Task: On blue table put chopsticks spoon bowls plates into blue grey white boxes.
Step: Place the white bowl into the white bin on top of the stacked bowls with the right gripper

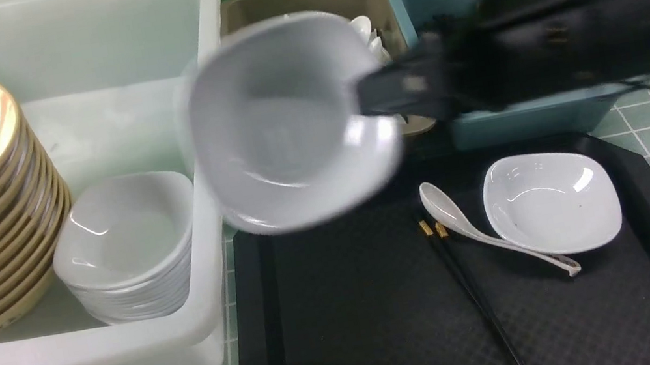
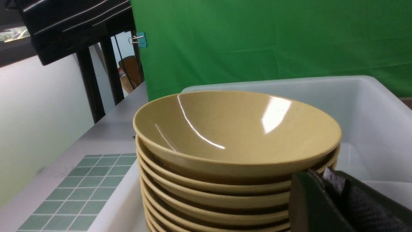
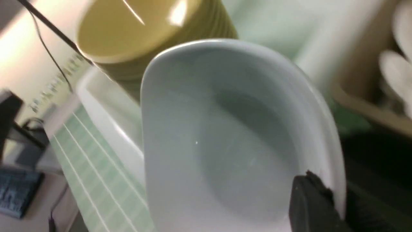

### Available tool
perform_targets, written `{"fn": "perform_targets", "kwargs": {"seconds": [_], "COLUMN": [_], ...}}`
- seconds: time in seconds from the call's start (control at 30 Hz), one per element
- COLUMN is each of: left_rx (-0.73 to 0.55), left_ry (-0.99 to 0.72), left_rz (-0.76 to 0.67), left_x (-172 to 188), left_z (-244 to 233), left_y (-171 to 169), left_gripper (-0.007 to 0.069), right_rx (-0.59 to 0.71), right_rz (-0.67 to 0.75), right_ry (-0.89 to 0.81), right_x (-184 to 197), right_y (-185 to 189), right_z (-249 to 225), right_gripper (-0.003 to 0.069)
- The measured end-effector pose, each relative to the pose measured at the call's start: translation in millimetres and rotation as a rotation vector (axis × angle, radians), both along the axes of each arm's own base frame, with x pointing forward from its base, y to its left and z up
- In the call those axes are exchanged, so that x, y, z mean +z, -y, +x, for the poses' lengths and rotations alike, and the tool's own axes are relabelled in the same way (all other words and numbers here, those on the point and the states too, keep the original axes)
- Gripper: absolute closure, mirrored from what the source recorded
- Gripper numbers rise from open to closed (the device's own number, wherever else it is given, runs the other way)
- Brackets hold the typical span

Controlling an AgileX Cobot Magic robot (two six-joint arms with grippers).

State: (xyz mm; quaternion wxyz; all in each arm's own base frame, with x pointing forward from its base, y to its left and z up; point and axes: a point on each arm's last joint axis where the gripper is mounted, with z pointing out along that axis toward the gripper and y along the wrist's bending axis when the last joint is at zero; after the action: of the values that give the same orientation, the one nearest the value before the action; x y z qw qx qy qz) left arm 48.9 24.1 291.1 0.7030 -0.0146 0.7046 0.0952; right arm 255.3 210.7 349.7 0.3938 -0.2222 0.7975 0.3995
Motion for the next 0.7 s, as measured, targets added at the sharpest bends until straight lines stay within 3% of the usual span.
{"fn": "perform_targets", "kwargs": {"seconds": [0.1,0.17,0.3,0.5,0.63,0.7], "left_rx": [-0.003,-0.003,-0.003,-0.003,-0.003,-0.003], "left_ry": [0.003,0.003,0.003,0.004,0.004,0.004], "left_rz": [0.0,0.0,0.0,-0.001,-0.003,-0.004], "left_x": [0,0,0,0,0,0], "left_z": [0,0,0,0,0,0], "left_y": [0,0,0,0,0,0], "left_gripper": [0.062,0.062,0.062,0.062,0.062,0.062], "right_rx": [-0.013,-0.018,-0.031,-0.053,-0.058,-0.048], "right_rz": [0.001,0.001,0.003,0.004,-0.008,-0.015], "right_ry": [0.009,-0.019,-0.114,-0.153,-0.115,-0.102], "right_x": [-22,-35,-65,-81,-80,-80], "right_y": [-57,-76,-100,-110,-110,-111], "right_z": [29,43,66,73,75,75], "right_gripper": [0.0582,0.0582,0.0581,0.0547,0.0415,0.0382]}}
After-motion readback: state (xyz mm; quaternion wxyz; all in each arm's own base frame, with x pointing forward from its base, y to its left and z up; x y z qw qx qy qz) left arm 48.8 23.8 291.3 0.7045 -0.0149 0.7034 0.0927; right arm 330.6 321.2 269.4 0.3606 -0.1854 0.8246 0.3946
